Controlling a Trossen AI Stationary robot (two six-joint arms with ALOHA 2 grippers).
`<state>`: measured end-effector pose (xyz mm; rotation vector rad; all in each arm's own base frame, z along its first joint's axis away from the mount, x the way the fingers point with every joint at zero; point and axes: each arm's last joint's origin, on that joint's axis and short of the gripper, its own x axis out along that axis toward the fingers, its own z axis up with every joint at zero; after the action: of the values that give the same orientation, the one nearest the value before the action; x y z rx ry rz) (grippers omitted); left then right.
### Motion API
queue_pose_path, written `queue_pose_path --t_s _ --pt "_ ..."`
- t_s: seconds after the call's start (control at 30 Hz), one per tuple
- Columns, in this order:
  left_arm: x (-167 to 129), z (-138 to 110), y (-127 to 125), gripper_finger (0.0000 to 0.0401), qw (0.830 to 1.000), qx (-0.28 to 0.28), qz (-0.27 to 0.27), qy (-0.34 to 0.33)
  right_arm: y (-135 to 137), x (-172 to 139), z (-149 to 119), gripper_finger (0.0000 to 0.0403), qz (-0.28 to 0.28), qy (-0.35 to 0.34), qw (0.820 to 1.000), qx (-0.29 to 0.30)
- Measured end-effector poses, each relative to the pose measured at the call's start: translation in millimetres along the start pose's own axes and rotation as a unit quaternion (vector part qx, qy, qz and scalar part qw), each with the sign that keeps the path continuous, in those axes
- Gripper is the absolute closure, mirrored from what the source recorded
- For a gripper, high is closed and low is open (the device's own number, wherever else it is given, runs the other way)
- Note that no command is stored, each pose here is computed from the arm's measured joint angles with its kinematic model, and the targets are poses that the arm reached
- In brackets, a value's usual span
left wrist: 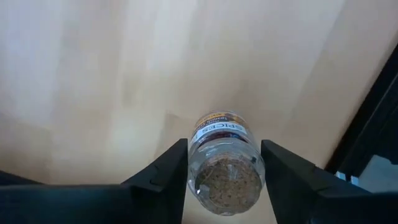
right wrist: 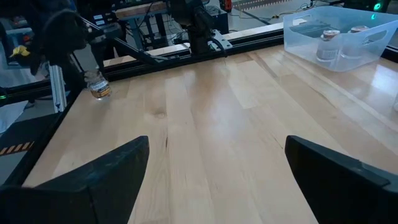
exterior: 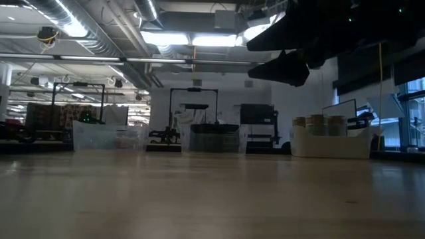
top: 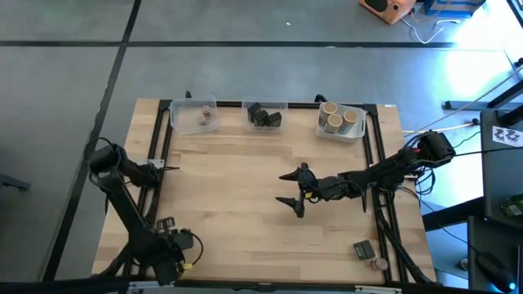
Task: Sort spices by type
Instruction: Put the left brown seasoning bottle into the left transparent bin
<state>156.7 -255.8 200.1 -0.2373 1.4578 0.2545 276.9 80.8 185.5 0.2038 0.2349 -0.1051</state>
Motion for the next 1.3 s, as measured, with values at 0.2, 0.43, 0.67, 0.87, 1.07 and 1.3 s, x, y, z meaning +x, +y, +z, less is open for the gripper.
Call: queue_pose_path --t_s 0.2,0.43,0.67,0.87,1.07,1.3 --pt "-18 22 24 0.0237 0.999 0.006 0.025 -0.029 0 0 0 0.0029 -0.001 0.0 1.0 -0.008" --pt "-40 57 61 0.0241 0.995 -0.011 0.062 -0.076 -1 0 0 0.0029 -0.009 -0.003 0.999 -0.047" --pt "-61 94 111 0.0239 0.985 -0.028 0.116 -0.126 -1 0 1 0.0029 -0.01 -0.003 0.996 -0.091" --pt "-71 125 159 0.0239 0.972 -0.053 0.171 -0.15 -4 1 1 0.0029 -0.018 -0.004 0.988 -0.151" --pt "-70 155 215 0.0238 0.958 -0.095 0.237 -0.129 -13 4 1 0.0029 -0.035 0.014 0.978 -0.205" --pt "-68 171 292 0.0238 0.94 -0.176 0.282 -0.082 -35 8 -6 0.0029 -0.08 0.076 0.967 -0.228"
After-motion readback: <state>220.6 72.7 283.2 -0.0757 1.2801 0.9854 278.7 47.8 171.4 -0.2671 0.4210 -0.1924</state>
